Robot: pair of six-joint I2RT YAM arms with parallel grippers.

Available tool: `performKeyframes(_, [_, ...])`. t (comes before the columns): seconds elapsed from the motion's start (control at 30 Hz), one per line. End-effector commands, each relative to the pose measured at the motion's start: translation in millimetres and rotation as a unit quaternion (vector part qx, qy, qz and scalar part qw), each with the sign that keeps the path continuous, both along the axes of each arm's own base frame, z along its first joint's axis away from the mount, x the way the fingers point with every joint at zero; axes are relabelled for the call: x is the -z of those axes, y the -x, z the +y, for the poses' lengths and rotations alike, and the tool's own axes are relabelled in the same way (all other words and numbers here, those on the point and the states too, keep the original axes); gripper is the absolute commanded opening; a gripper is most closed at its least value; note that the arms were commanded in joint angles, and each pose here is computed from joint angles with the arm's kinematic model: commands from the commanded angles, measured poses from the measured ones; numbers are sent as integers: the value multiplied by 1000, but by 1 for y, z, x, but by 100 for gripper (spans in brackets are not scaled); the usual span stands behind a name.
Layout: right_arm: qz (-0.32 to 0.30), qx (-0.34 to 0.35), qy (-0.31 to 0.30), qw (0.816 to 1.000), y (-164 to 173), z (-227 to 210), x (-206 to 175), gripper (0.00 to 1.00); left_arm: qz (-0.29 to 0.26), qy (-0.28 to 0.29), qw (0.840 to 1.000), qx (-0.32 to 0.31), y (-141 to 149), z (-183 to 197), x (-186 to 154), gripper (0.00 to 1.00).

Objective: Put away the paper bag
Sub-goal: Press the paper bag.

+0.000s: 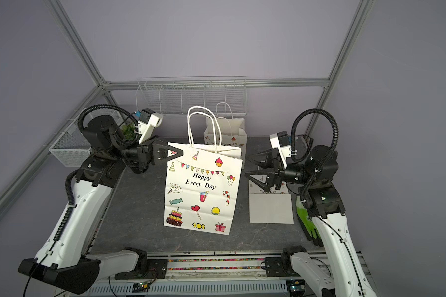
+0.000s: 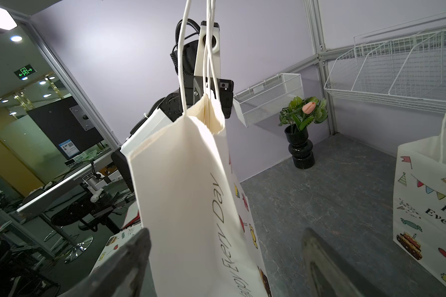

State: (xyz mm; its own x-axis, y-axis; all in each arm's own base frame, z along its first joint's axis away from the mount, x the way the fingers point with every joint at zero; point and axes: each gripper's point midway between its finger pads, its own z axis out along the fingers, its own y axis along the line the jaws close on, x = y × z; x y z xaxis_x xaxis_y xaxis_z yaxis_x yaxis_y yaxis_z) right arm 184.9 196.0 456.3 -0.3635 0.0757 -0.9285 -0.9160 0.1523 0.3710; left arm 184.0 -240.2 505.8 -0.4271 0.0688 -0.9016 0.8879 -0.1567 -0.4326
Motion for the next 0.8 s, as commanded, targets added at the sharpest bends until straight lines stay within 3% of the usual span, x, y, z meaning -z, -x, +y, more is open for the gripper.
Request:
performKeyframes(0.0, [34,23,14,999,-26,2,27,99,-24,7,999,27,16,5,-17,3])
performKeyframes(0.1, [51,3,11,999,-30,10,37,100,-23,7,999,26,16,5,-20,3])
performKeyframes(0.3, [24,-72,20,997,1,38,43,100,-21,7,999,26,8,3,-22,3])
performKeyframes(0.43, [27,-102,23,994,8,49,46,93,-20,7,999,24,0,0,-23,3])
performKeyframes(0.77, [16,-101,24,995,10,58,43,33,2,-1,1000,16,-19,-5,-5,6])
